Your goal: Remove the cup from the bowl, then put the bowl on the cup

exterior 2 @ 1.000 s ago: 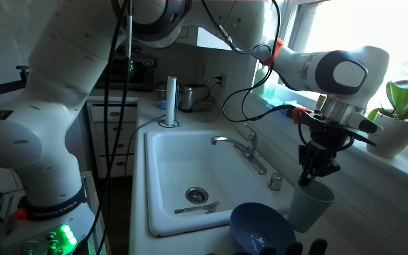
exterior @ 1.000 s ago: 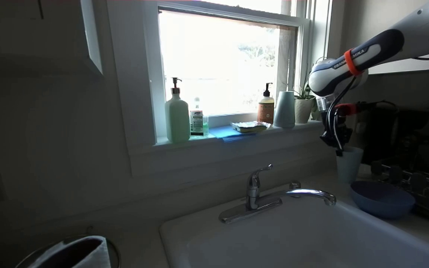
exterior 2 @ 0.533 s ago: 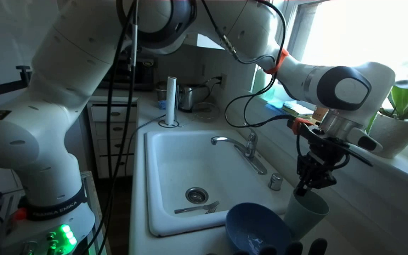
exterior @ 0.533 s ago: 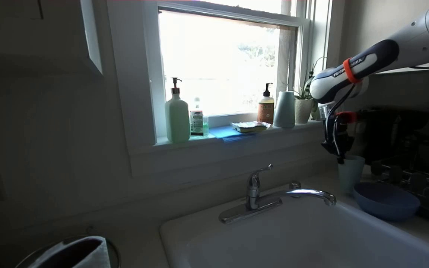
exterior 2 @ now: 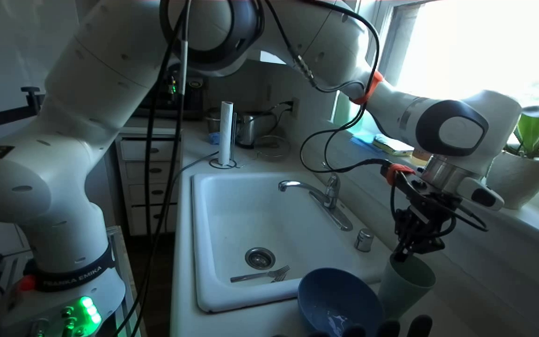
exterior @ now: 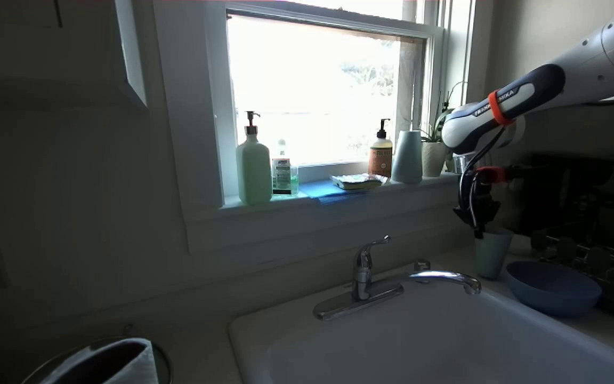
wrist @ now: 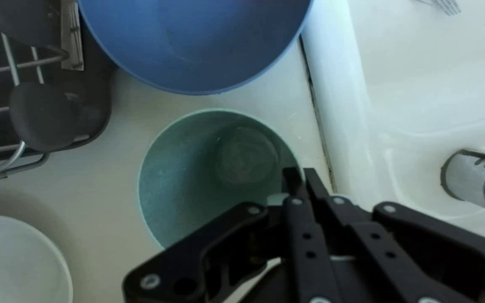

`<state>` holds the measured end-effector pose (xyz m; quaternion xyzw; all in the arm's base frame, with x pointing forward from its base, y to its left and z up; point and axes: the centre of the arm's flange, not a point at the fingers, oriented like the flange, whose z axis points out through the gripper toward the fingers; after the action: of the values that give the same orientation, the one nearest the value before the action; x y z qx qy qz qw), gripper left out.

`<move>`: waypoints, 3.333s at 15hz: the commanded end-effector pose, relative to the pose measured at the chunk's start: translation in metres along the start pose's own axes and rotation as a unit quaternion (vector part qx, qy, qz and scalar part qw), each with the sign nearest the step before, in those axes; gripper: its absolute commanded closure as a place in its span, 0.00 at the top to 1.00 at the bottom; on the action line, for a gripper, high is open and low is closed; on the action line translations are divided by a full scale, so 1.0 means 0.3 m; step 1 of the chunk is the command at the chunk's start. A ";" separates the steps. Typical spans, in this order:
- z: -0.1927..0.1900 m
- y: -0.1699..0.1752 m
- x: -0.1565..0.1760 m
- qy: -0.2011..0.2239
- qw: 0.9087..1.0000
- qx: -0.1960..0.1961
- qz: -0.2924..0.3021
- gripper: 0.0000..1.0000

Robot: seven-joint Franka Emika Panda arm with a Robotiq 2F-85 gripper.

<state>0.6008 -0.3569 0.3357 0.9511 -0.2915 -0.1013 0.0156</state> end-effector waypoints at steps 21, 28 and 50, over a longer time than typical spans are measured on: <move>-0.194 0.002 -0.215 -0.071 0.995 0.032 0.057 1.00; -0.175 0.083 -0.188 -0.095 0.993 0.028 0.058 1.00; 0.205 0.067 -0.454 -0.133 0.989 0.034 -0.056 1.00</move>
<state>0.4848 -0.3072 0.3157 0.9314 -0.2603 -0.2529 -0.0290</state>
